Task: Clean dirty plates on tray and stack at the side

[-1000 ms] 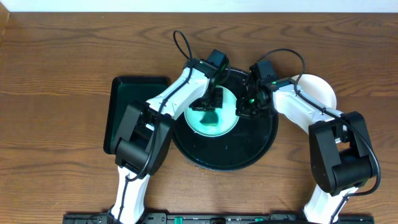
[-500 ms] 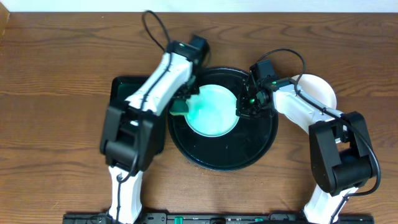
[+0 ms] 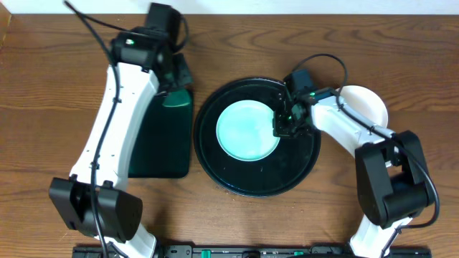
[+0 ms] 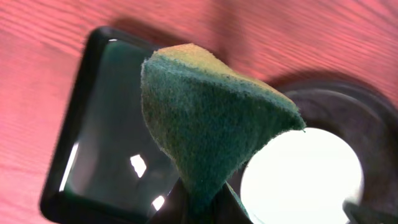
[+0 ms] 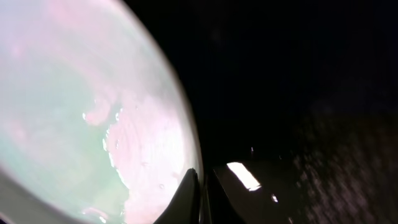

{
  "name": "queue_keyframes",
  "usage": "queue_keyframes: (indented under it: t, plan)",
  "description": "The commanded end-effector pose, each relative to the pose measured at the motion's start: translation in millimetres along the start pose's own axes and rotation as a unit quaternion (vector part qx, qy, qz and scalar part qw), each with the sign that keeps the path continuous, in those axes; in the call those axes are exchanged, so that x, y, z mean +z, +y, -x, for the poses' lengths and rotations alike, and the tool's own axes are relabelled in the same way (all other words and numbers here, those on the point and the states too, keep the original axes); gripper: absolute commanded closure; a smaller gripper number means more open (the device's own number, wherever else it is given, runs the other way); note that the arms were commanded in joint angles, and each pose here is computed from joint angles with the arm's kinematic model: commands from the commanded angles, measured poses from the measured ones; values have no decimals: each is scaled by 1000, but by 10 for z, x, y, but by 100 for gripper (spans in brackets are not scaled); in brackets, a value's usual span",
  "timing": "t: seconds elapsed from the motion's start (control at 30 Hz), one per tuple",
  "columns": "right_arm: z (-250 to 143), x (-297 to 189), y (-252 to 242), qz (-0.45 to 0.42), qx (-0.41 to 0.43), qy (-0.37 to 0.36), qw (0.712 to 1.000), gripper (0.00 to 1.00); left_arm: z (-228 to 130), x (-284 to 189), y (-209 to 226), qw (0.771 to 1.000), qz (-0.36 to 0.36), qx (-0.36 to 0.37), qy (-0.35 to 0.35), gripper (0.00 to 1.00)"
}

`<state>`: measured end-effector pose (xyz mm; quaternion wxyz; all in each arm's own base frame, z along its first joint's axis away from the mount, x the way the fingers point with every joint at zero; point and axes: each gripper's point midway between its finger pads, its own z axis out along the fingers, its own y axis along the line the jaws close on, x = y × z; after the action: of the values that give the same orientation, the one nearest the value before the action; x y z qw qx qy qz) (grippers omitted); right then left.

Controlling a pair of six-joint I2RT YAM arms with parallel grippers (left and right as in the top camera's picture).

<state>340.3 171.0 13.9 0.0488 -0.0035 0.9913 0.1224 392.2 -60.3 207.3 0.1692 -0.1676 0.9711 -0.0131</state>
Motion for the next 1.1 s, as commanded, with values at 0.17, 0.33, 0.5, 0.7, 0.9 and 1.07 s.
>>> queue_keyframes:
  t: [0.17,0.33,0.5,0.7,0.9,1.07]
  plan:
    - [286,-1040,-48,-248,-110,-202,941,99,-6,162,270,999,23,-13,24,93]
    - [315,-1788,56,-331,-120,-324,878,99,-14,172,282,999,24,-14,26,93]
    - [249,-2333,182,-389,-157,-391,819,99,-27,172,253,999,16,-14,30,93]
    - [132,-2595,368,-449,-208,-415,764,99,-39,172,187,999,-3,-15,35,93]
    - [-5,-2985,571,-521,-208,-462,687,99,-39,172,187,999,-3,-15,35,93]
    - [-77,-3064,693,-533,-220,-469,669,99,-36,173,185,999,-3,-15,35,94]
